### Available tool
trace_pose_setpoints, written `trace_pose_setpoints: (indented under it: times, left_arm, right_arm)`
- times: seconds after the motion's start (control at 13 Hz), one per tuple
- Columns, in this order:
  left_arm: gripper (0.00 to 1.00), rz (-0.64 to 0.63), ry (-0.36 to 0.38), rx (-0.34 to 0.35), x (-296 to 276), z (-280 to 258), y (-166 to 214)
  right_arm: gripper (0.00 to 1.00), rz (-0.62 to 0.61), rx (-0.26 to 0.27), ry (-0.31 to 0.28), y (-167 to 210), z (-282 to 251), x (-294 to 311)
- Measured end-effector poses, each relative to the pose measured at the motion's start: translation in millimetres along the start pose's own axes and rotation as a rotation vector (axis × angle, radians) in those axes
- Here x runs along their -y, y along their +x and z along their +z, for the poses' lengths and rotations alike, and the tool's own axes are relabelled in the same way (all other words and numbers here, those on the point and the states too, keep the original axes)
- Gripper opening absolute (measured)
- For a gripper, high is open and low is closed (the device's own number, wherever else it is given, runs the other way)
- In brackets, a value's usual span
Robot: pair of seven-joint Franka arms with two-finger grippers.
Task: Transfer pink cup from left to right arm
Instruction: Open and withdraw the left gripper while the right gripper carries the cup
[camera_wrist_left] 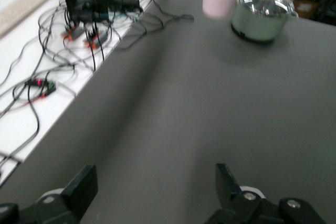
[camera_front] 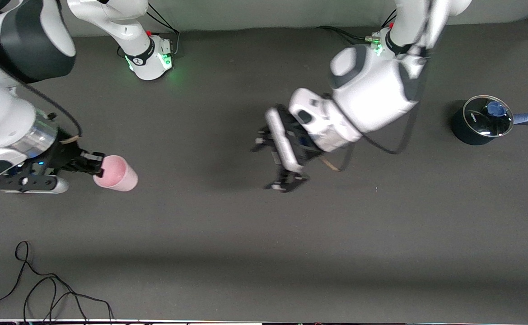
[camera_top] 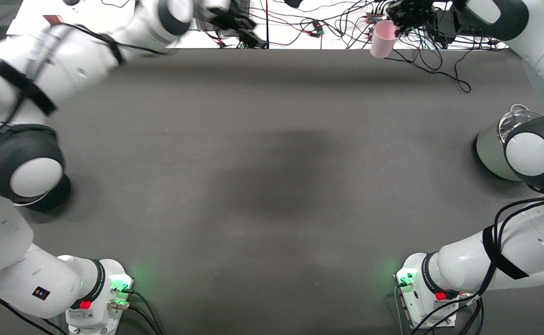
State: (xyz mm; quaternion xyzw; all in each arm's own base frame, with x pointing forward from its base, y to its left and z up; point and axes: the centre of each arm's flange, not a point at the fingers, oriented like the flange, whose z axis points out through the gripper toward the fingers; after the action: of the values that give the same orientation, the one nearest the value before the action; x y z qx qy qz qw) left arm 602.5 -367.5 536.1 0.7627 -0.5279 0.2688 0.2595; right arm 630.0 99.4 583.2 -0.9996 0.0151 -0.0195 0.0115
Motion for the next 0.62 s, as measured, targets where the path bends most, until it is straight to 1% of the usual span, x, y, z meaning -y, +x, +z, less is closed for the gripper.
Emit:
trace_pose_setpoints:
  times: [0.15, 0.31, 0.38, 0.46, 0.62]
  left_arm:
    - [1.00, -0.025, -0.045, 0.123, 30.3, -57.3, -35.3]
    - [1.00, -0.031, -0.061, 0.262, 43.9, -104.3, -66.1]
    - [1.00, -0.032, -0.058, 0.339, 47.1, -124.2, -80.0]
    - [1.00, -0.042, -0.057, 0.406, 49.8, -141.5, -93.4]
    - [1.00, -0.106, -0.041, 0.513, 57.9, -175.5, -121.6]
  right_arm:
    - [0.04, -0.064, 0.006, -0.026, 8.5, 3.0, -55.8]
    - [0.04, -0.108, 0.030, -0.038, 15.2, 15.2, -109.6]
    - [0.04, -0.126, 0.043, -0.031, 18.9, 26.1, -132.1]
    - [0.04, -0.146, 0.046, -0.021, 24.2, 39.3, -152.1]
    - [0.04, -0.166, 0.047, -0.006, 37.3, 75.2, -186.8]
